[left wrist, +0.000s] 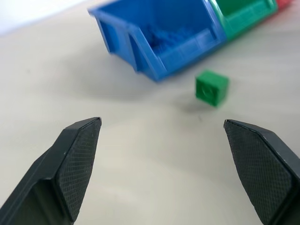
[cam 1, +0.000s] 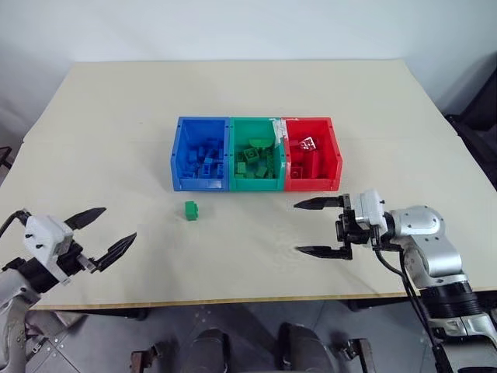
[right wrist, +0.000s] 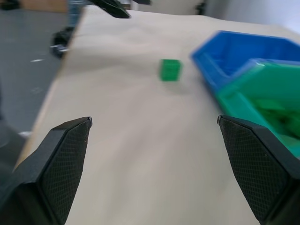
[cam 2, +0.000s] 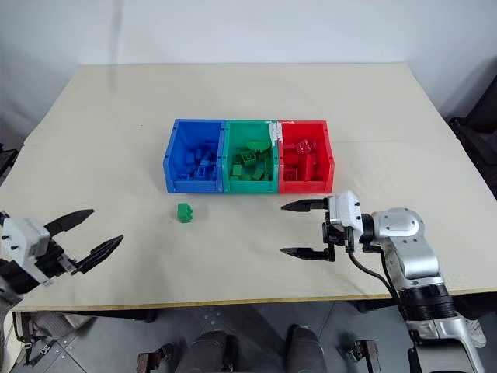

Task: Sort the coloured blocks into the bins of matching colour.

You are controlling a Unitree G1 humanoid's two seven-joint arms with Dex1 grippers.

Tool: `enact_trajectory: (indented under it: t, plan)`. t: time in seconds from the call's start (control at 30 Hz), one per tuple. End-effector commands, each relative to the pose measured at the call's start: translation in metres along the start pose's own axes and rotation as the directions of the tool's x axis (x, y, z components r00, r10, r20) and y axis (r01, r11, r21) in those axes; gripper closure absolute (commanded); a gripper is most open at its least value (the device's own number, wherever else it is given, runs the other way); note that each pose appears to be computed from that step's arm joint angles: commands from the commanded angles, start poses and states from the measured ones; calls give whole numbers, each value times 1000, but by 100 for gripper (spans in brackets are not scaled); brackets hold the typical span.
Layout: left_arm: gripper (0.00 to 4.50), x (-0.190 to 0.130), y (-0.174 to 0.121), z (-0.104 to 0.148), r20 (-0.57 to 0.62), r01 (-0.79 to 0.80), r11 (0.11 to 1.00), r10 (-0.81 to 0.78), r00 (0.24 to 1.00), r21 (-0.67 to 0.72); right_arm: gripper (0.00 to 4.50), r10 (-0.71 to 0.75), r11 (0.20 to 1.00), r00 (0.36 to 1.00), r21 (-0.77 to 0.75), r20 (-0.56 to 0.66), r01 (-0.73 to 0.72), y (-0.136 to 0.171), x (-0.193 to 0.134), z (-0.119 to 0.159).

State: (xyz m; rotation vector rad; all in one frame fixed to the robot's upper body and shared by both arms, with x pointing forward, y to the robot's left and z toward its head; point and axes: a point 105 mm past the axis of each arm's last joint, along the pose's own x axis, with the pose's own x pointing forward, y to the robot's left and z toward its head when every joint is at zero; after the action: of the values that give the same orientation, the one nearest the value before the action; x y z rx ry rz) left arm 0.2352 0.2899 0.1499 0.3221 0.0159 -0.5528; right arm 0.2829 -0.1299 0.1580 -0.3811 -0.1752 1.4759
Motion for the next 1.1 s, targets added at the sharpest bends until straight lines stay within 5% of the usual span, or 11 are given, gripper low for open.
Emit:
enact_trajectory:
  t: [0.03,0.3,0.5,0.83,1.1]
  plan:
    - [5,3,2,13,38,30,999,-32,999,42,0,13,1000,1000,-13,3,-13,-1,-2,4]
    - [5,75,-30,9,15,325,944,-326,945,65,0,-49,999,998,-11,-33,49,3,-11,1]
    - [5,125,-25,0,10,396,914,-398,917,87,0,-82,997,995,-9,-53,82,13,-17,6]
    - [5,149,-33,-8,-28,512,857,-511,859,60,0,-165,986,984,12,-67,166,26,-19,10]
    - [227,150,-31,-7,-16,504,863,-503,864,49,0,-196,981,979,1,-61,196,23,-16,12]
